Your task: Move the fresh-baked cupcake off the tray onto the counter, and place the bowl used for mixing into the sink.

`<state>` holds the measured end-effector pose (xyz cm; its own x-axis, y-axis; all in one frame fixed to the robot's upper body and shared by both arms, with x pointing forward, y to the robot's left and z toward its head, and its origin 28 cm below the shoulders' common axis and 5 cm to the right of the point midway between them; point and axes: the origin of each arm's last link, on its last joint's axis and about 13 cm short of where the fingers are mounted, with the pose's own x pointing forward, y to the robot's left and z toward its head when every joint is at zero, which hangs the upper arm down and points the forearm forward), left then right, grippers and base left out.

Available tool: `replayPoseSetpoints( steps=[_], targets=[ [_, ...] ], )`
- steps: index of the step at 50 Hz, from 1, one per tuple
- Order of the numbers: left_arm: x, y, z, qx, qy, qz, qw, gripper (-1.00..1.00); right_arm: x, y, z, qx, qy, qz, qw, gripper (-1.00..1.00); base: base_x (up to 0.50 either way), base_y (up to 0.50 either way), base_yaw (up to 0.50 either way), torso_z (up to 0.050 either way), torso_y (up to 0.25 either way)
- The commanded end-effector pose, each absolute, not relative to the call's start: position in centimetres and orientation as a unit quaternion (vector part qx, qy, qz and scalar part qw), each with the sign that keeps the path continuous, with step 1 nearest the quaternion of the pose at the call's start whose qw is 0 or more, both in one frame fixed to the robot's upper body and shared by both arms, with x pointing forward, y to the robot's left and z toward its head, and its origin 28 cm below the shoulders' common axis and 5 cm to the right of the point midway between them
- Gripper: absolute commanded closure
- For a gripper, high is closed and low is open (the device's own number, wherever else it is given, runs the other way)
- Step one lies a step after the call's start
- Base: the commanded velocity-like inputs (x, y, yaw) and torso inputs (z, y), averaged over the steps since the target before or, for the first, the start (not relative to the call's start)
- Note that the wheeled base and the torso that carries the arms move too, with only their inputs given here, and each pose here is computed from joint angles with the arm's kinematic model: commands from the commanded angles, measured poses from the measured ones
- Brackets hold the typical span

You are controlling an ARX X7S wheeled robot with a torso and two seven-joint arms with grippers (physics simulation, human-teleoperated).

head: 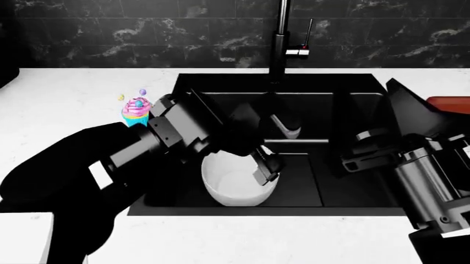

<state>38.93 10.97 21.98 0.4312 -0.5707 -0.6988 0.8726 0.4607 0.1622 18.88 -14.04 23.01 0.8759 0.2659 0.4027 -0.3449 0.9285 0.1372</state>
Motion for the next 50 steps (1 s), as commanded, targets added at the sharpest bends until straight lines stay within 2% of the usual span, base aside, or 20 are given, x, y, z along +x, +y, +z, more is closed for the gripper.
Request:
replayPoseSetpoints(
  steps=[1, 8, 13, 21, 25, 32, 37, 50],
  targets=[
    [38.9, 10.6, 23.0, 0.264, 0.271, -0.454, 0.807, -1.0, 18.9, -13.9, 22.8, 0.101, -0.19, 0.163, 0.963, -1.0, 0.0, 0.0, 0.0, 0.0, 0.0],
    [38.9, 10.4, 24.2, 0.269, 0.259, -0.447, 0.813, -1.0, 18.8, -13.9, 22.9, 0.1, -0.19, 0.164, 0.963, -1.0, 0.0, 0.0, 0.0, 0.0, 0.0],
    [38.6, 9.9, 25.9, 0.227, 0.234, -0.427, 0.843, -1.0, 18.6, -14.0, 23.1, 0.104, -0.193, 0.166, 0.961, -1.0, 0.0, 0.0, 0.0, 0.0, 0.0],
    [32.4, 11.7, 27.3, 0.206, 0.179, -0.373, 0.887, -1.0, 18.6, -14.1, 23.2, 0.107, -0.194, 0.165, 0.961, -1.0, 0.0, 0.0, 0.0, 0.0, 0.0],
    [29.4, 13.0, 27.9, 0.176, 0.13, -0.326, 0.92, -1.0, 18.3, -14.3, 23.6, 0.109, -0.201, 0.159, 0.96, -1.0, 0.0, 0.0, 0.0, 0.0, 0.0],
    [25.0, 14.2, 26.5, 0.129, 0.074, -0.252, 0.956, -1.0, 17.2, -14.7, 24.6, 0.11, -0.223, 0.148, 0.957, -1.0, 0.0, 0.0, 0.0, 0.0, 0.0],
    [22.6, 14.6, 25.9, 0.112, 0.033, -0.211, 0.97, -1.0, 16.8, -14.5, 24.9, 0.11, -0.229, 0.15, 0.956, -1.0, 0.0, 0.0, 0.0, 0.0, 0.0],
    [19.4, 16.7, 24.7, 0.073, -0.026, -0.119, 0.99, -1.0, 16.1, -15.2, 25.5, 0.124, -0.244, 0.136, 0.952, -1.0, 0.0, 0.0, 0.0, 0.0, 0.0]
  ],
)
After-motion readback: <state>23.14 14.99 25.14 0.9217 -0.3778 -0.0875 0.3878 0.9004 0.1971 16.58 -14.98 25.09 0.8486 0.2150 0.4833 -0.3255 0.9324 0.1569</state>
